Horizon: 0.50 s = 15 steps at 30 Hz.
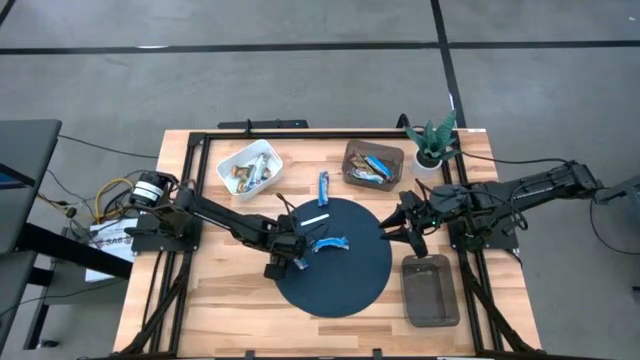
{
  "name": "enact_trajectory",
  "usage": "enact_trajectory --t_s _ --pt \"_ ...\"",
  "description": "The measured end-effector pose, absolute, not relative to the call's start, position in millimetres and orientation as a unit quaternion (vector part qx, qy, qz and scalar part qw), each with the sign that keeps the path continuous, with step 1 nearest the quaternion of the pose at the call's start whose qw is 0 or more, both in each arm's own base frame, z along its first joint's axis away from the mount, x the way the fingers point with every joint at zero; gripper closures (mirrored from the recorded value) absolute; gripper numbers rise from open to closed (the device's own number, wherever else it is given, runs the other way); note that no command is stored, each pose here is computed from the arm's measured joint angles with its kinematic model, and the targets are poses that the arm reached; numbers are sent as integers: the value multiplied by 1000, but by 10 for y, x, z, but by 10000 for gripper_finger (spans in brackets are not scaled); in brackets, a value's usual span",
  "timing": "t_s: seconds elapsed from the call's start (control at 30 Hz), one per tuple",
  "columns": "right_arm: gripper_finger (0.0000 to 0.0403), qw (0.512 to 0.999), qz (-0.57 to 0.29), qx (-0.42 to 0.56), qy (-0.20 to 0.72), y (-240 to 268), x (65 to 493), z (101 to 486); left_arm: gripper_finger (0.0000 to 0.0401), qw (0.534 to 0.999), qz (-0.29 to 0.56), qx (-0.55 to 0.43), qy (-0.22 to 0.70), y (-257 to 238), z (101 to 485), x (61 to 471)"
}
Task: Pick and place Granola Bars by type
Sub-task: Put the violet granola bar into the bottom black bin
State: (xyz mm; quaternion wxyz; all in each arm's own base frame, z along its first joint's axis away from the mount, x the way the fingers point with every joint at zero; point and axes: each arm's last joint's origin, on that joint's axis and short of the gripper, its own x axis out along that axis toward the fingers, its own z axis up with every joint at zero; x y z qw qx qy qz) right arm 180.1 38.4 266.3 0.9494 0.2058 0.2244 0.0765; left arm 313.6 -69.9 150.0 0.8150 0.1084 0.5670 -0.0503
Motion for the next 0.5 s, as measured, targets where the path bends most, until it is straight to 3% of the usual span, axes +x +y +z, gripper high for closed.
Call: enact_trajectory --t_s 0.33,0.5 --pt "239 936 60 260 229 371 1805 2660 340 833 -42 53 550 -734 1624 3234" --pt "241 936 60 259 230 371 1804 2658 377 841 -32 15 541 -752 1696 3286"
